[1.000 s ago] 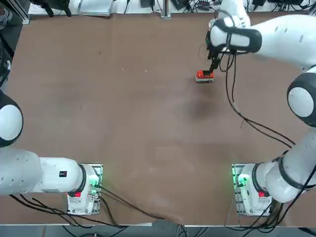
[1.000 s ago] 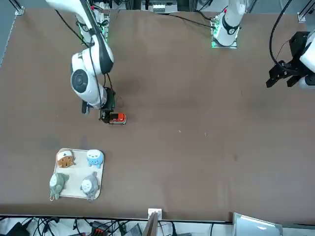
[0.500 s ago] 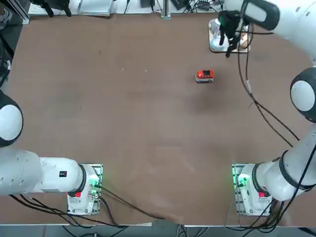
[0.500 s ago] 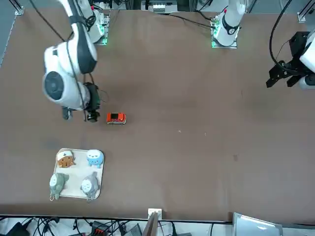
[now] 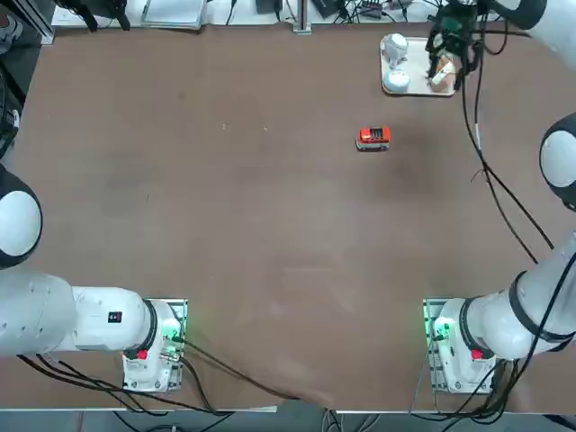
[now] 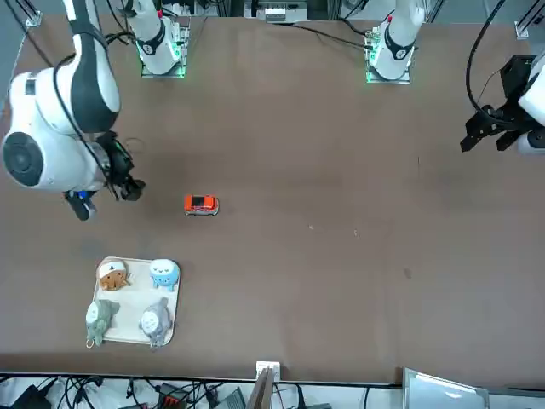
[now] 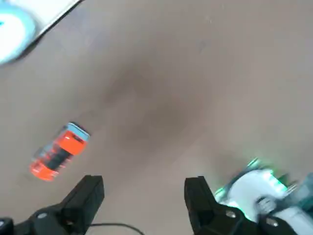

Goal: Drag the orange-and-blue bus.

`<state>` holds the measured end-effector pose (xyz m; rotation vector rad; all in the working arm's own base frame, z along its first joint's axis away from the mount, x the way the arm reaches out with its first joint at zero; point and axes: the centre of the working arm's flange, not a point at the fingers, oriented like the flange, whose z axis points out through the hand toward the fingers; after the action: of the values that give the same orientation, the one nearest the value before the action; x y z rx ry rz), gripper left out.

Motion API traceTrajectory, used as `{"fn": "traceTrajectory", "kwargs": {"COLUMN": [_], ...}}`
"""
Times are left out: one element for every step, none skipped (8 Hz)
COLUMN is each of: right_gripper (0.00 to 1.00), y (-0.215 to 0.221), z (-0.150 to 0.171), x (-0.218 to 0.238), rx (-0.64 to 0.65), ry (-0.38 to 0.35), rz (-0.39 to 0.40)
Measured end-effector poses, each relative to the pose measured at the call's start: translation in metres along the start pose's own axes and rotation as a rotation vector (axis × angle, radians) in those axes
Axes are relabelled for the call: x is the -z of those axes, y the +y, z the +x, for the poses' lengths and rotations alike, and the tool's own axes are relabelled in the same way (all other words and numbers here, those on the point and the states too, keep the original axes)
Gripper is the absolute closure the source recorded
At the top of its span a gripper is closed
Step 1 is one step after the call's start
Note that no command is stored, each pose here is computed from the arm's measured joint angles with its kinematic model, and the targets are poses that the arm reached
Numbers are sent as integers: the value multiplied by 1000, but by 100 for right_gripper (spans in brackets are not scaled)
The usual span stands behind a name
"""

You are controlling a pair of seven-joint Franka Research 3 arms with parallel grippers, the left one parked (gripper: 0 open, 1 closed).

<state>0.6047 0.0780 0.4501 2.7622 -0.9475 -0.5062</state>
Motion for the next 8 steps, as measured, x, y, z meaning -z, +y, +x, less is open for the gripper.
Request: {"fn": "traceTrajectory", "kwargs": {"right_gripper": [0,0,0,0,0,0,0,0], "y": [17,43,70,95,113,120,122,125], "z": [12,28,42,51,50,37,16,-8], "x": [9,19,31,44,59,73,91,111], "rx": [150,294,443,596,725,783,817,838], "ry": [9,15,44,107,193,261,313,362], "rz": [-1,23,56,90,118,133,142,151]}}
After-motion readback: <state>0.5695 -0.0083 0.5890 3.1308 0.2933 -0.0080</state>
